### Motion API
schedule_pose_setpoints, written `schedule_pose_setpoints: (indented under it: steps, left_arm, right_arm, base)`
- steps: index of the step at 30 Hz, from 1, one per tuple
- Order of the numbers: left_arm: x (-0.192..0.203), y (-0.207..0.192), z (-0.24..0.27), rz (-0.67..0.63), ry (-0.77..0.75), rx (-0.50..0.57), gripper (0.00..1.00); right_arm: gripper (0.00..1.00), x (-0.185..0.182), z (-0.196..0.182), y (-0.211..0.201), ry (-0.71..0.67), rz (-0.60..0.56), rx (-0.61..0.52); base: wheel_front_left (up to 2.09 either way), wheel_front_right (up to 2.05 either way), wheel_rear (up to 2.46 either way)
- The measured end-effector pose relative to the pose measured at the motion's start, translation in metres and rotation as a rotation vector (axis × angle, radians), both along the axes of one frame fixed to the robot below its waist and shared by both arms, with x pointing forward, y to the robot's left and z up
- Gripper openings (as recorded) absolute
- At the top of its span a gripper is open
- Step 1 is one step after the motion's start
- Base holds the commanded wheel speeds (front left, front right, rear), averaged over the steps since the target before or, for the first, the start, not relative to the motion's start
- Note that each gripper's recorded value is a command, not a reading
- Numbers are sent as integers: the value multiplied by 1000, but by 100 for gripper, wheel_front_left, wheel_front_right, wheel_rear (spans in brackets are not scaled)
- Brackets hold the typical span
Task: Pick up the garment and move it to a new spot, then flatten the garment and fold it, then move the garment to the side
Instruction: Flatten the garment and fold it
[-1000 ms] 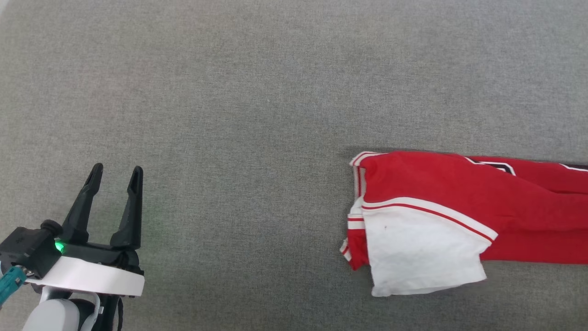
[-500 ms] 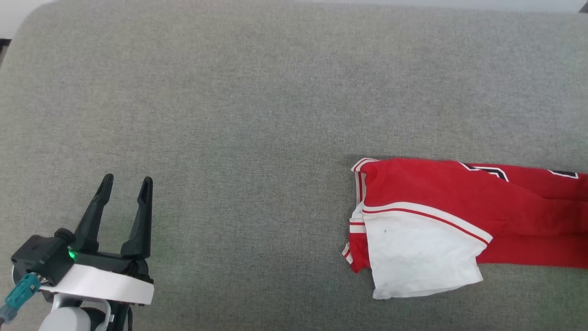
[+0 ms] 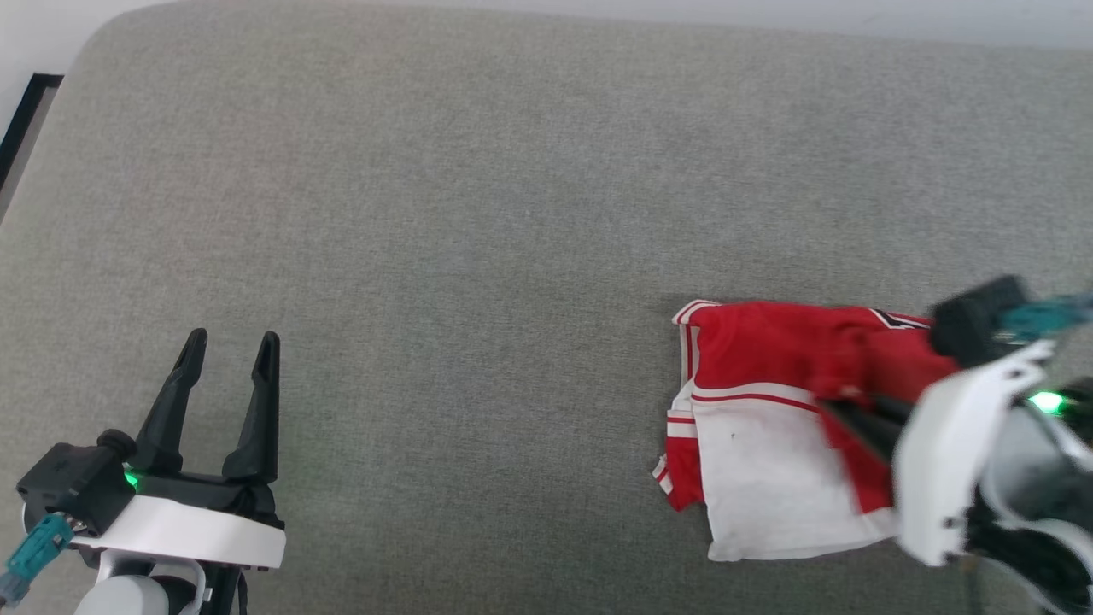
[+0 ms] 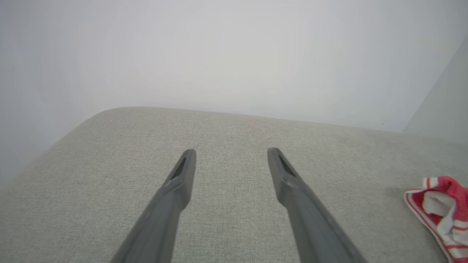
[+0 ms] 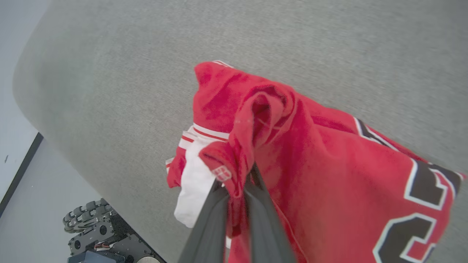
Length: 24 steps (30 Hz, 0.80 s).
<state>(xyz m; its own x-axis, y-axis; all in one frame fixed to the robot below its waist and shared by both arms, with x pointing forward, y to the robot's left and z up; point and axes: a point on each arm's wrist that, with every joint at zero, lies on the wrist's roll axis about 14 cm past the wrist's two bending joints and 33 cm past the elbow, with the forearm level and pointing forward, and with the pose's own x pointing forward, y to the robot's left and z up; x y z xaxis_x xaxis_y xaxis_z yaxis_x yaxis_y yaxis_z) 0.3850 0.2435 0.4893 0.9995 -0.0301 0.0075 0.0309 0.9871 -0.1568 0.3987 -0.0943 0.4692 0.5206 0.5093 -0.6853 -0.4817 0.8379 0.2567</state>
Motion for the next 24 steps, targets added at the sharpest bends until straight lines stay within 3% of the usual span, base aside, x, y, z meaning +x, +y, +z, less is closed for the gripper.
schedule_pose_setpoints:
  steps: [8, 18, 20, 21, 24]
  left_arm:
    - [0, 6, -3, 24, 9, -4, 100]
    - [-1, 14, -12, 49, 38, -6, 100]
    - [0, 15, -11, 49, 37, -3, 100]
    - [0, 15, -10, 48, 34, -3, 100]
    - [1, 15, -8, 46, 26, -2, 100]
  right_arm:
    - [0, -3, -21, 54, 46, 144, 21]
    - [0, 10, -58, 71, 72, 156, 13]
    - [60, 11, -62, 70, 76, 147, 13]
    - [100, 13, -62, 68, 71, 127, 24]
    - [100, 19, -56, 69, 40, 82, 66]
  base:
    - [0, 0, 0]
    - [0, 0, 0]
    - [0, 0, 0]
    - [0, 0, 0]
    - [0, 0, 0]
